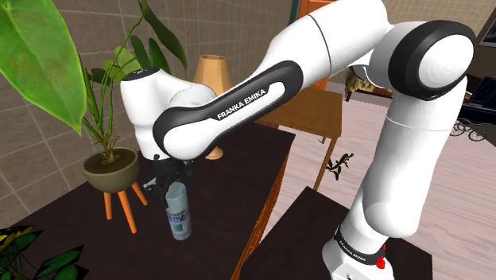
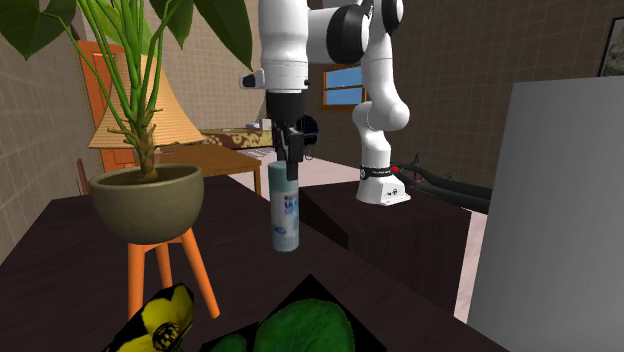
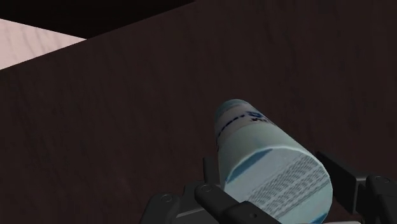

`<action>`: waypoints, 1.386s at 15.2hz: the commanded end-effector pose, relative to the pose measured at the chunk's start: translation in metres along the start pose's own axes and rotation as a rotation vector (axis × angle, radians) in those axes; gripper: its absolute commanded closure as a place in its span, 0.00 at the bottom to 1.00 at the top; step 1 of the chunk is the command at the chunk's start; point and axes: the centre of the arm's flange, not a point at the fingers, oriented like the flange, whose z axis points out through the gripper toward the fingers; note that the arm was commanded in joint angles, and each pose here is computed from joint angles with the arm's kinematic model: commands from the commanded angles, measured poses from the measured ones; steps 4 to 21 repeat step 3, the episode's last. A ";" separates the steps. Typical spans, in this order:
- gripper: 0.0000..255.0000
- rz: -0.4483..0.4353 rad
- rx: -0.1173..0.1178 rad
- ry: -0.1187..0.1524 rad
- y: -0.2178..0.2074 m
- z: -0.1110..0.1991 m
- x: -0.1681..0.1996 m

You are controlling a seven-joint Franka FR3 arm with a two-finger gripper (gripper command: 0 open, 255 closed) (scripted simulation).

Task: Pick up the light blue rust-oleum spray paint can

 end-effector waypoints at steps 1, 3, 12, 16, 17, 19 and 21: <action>1.00 0.000 0.000 0.000 0.002 -0.011 -0.001; 1.00 0.000 0.000 0.000 0.002 -0.012 -0.001; 1.00 0.000 0.000 0.000 0.002 -0.012 -0.001; 1.00 0.000 0.000 0.000 0.002 -0.012 -0.001; 1.00 0.000 0.000 0.000 0.002 -0.012 -0.001; 1.00 0.000 0.000 0.000 0.002 -0.012 -0.001; 1.00 0.000 0.000 0.000 0.002 -0.012 -0.001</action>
